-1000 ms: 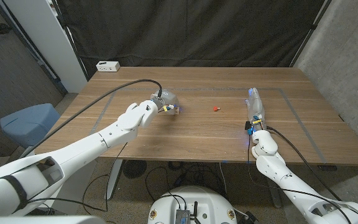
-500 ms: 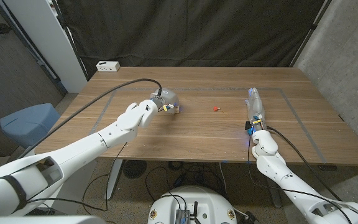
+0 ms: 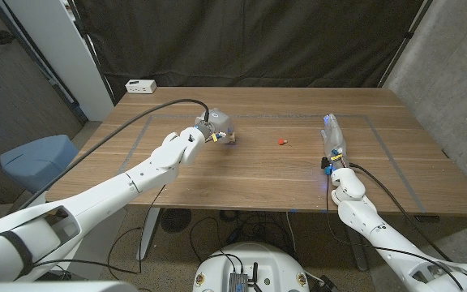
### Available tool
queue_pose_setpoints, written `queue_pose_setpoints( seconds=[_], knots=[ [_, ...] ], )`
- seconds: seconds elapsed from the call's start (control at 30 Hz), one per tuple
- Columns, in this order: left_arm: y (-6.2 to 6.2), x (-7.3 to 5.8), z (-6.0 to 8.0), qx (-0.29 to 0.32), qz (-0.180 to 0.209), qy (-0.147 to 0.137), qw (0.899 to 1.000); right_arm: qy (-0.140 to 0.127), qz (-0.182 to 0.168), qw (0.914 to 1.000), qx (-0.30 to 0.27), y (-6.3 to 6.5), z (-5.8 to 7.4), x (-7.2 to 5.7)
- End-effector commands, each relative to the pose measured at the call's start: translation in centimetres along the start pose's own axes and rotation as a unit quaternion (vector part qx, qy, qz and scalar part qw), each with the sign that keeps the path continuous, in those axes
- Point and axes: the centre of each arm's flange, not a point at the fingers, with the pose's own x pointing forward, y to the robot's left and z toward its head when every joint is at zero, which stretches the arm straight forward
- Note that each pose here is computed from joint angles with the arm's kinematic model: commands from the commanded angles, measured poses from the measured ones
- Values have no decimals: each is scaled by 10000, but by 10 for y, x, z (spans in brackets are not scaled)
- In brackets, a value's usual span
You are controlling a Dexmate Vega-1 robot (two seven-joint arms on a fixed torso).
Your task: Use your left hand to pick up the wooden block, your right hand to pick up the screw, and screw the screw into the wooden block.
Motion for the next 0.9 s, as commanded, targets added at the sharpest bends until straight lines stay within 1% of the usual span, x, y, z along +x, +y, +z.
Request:
queue_pose_setpoints(
  seconds=[0.03, 0.13, 0.2, 0.23, 0.4, 0.43, 0.5, 0.53, 0.57, 0.6, 0.63, 0.7, 0.9],
  knots=[
    [10, -3, -2, -496, 408, 146, 9978, -53, 120, 9997, -218, 1, 14, 0],
    [12, -4, -1, -691, 540, 225, 9959, -45, 164, 9994, -294, 1, 18, 0],
    [13, -5, -1, -746, 618, 187, 9951, -44, 180, 9993, -334, 2, 20, 0],
    [13, -6, 0, -799, 656, 226, 9944, -46, 196, 9992, -355, 2, 21, 0],
    [14, -7, 1, -1100, 812, 232, 9903, -65, 254, 9986, -463, 4, 26, 0],
    [14, -7, 0, -1184, 850, 267, 9890, -66, 271, 9983, -502, 4, 28, 0],
    [14, -7, 0, -1374, 939, 250, 9857, -60, 312, 9976, -608, 5, 32, 0],
    [14, -7, -1, -1474, 949, 297, 9841, -54, 323, 9973, -660, 6, 34, 0],
    [14, -6, -1, -1524, 867, 312, 9840, -51, 344, 9969, -712, 6, 35, 0],
    [14, -6, -1, -1593, 876, 285, 9829, -49, 360, 9965, -759, 6, 37, 1],
    [14, -5, -1, -1682, 933, 315, 9808, -43, 376, 9961, -798, 7, 38, 1],
    [14, -5, -1, -1767, 976, 267, 9790, -43, 430, 9955, -847, 8, 40, 3],
    [14, -2, -1, -2154, 1206, 226, 9688, 7, 509, 9916, -1187, 11, 49, 7]
  ],
)
